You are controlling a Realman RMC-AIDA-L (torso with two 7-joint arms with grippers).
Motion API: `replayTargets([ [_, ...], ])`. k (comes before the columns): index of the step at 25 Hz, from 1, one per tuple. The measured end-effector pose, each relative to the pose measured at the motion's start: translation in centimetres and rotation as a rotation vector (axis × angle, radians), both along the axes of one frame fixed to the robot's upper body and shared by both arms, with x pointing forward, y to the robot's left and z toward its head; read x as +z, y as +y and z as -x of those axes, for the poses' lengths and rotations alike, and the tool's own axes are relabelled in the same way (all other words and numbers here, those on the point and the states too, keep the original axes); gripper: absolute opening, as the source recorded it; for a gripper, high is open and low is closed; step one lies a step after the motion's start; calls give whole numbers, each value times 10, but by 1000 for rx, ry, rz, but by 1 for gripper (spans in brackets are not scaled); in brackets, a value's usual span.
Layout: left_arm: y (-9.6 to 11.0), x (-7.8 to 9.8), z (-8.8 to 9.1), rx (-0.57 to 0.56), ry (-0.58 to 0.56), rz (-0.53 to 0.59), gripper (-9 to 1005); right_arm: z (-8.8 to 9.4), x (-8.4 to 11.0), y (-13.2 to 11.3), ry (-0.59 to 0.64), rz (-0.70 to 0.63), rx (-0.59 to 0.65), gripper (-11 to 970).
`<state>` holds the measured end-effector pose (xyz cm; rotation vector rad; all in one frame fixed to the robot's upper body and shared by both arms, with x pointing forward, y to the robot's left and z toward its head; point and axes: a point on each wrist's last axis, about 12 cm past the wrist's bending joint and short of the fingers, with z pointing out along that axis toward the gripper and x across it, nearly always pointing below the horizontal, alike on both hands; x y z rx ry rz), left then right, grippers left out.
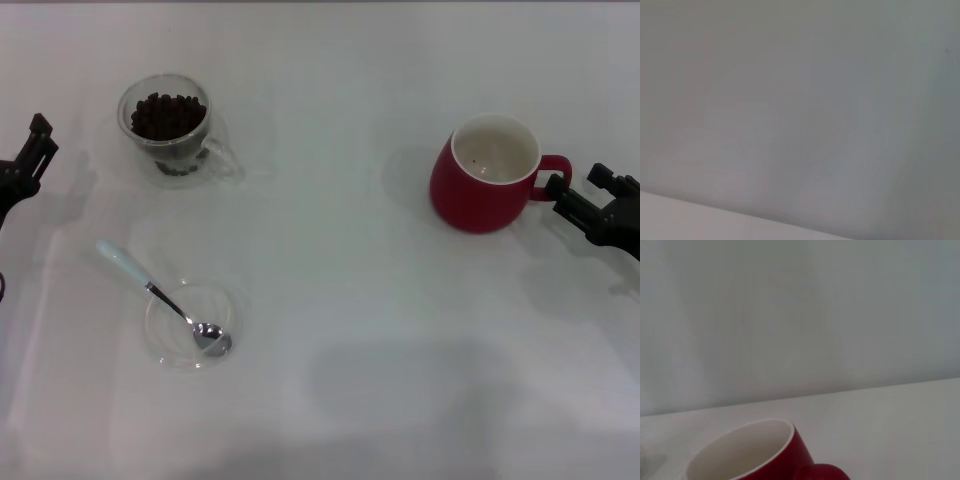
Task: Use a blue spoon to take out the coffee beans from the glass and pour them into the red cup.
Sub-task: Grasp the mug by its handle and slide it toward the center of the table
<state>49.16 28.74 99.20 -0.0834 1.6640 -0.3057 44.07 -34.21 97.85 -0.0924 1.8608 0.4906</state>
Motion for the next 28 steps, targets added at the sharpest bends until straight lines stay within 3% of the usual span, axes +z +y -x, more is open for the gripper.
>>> replayTargets([
  [13,5,1,10,20,-35,13,879,-19,4,8,-41,60,23,746],
  [18,7,0,13,32,-35,19,879,-20,5,10,-52,73,31,534],
  [28,6,0,14,36,-35,24,880,-23,6,17,-89,117,68,323],
])
